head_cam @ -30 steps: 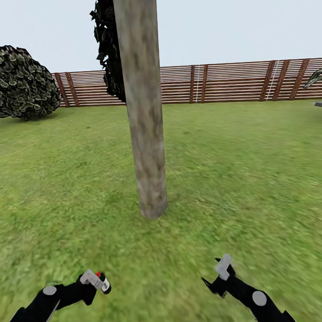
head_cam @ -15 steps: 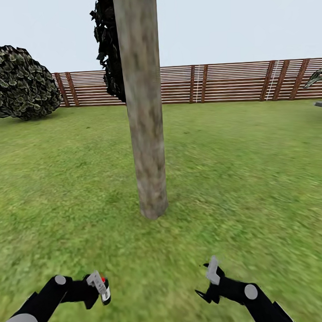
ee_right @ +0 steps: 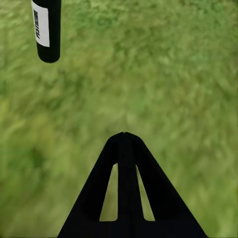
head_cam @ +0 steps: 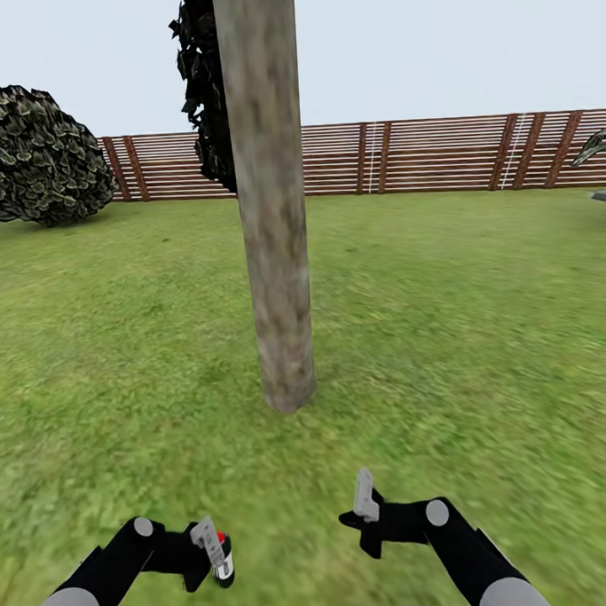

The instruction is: In the garden, pick up the pesticide atomizer on the floor and spray pesticide onto both trees until each tree trunk is fully covered.

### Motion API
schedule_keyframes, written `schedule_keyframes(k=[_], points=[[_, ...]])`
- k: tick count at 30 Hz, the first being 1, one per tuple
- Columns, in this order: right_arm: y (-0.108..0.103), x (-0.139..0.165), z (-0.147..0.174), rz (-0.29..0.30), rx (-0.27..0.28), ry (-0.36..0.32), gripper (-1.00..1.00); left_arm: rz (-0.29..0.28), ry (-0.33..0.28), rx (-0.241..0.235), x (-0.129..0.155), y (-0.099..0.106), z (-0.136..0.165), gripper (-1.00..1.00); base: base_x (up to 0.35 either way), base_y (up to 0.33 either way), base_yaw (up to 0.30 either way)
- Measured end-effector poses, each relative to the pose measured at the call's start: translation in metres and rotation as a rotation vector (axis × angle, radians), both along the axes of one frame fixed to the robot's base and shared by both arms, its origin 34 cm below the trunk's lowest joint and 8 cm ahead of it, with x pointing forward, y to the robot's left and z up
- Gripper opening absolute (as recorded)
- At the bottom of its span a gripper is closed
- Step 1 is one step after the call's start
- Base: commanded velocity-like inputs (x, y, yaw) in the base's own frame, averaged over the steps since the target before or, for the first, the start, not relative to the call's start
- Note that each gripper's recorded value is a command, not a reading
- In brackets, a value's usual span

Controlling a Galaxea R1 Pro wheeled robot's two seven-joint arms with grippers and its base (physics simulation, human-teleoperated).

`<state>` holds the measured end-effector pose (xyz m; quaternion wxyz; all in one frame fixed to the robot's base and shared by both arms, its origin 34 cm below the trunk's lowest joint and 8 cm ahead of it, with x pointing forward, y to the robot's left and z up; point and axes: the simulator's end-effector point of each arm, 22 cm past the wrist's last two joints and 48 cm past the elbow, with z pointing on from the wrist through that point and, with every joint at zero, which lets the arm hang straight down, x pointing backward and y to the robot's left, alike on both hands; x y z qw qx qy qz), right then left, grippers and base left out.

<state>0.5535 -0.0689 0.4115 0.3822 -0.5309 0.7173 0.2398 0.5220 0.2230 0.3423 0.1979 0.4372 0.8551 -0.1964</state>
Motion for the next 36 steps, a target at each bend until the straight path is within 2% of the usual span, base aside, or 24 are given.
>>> schedule_keyframes(k=[5, 7, 8, 9, 15, 21, 34, 36], points=[[0.015, -0.002, 0.005, 0.029, 0.012, -0.001, -1.0, -0.03, 0.002, -0.023, -0.003, -0.025, 0.0, -1.0, 0.0, 0.0, 0.0], [0.025, -0.007, 0.005, 0.06, 0.01, -0.002, -1.0, -0.045, 0.003, -0.029, -0.005, -0.033, 0.0, -1.0, 0.0, 0.0, 0.0], [0.036, -0.013, 0.006, 0.1, 0.005, -0.006, -1.0, -0.075, -0.013, -0.035, -0.002, -0.047, 0.004, -1.0, 0.0, 0.0, 0.0], [0.04, -0.011, 0.009, 0.109, 0.007, -0.013, -1.0, -0.09, -0.027, -0.041, 0.002, -0.057, 0.008, -1.0, 0.0, 0.0, 0.0], [0.056, -0.012, 0.015, 0.12, 0.028, -0.017, -1.0, -0.117, -0.035, -0.068, 0.001, -0.083, 0.011, -1.0, 0.0, 0.0, 0.0], [0.059, -0.013, 0.016, 0.122, 0.032, -0.017, -1.0, -0.14, -0.039, -0.078, -0.002, -0.097, 0.012, -1.0, 0.0, 0.0, 0.0], [0.061, -0.013, 0.016, 0.124, 0.033, -0.017, -1.0, -0.154, -0.066, -0.107, 0.005, -0.116, 0.022, -1.0, 0.0, 0.0, 0.0], [0.061, -0.013, 0.016, 0.124, 0.032, -0.017, -1.0, -0.159, -0.069, -0.119, 0.005, -0.124, 0.025, -1.0, 0.0, 0.0, 0.0]])
